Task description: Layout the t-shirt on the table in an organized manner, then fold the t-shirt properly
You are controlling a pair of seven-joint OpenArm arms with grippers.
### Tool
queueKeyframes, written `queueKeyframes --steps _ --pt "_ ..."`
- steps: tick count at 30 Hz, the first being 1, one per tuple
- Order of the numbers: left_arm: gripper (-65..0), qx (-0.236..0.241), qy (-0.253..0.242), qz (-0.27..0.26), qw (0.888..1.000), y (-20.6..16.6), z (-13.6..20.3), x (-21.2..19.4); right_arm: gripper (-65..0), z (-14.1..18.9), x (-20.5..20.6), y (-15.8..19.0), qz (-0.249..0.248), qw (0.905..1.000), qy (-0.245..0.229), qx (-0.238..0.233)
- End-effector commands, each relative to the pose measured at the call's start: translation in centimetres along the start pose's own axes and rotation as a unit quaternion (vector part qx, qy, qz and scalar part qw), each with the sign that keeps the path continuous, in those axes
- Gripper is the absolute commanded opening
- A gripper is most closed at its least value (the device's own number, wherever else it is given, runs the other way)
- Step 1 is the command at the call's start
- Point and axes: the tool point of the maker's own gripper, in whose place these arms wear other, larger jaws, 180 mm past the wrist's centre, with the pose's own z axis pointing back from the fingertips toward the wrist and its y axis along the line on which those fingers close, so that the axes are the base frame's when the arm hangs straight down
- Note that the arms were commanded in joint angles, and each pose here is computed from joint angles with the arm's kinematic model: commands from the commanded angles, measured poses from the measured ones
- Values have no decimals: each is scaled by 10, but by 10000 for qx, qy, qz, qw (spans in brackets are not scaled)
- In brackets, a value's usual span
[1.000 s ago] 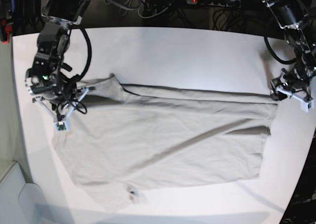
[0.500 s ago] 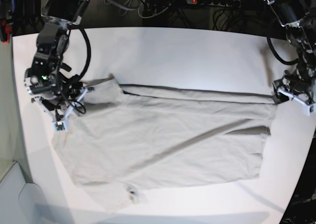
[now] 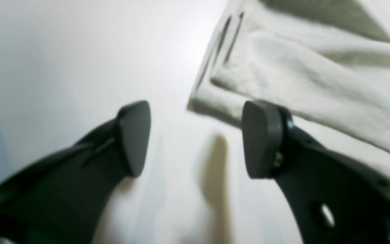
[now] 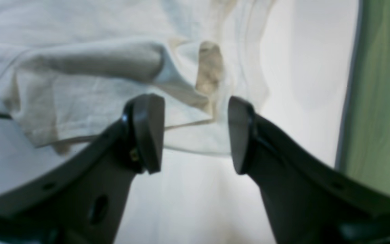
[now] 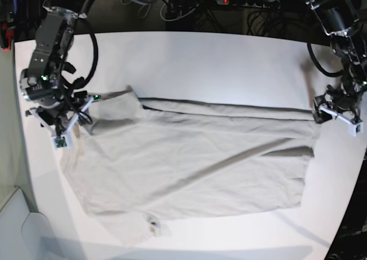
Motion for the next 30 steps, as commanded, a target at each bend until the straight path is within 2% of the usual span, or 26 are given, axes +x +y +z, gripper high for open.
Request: queueKeyframes --steps 1,8,30 --pt "-234 -3 -268 -74 9996 2 3 19 -340 4 12 -4 33 9998 -207 -44" --pt "-235 250 -63 -184 9995 16 -6 11 -340 3 9 -3 33 9998 -178 -36" --pt "-238 194 -138 -89 9997 13 -12 23 -340 2 9 -2 25 9999 -165 -25"
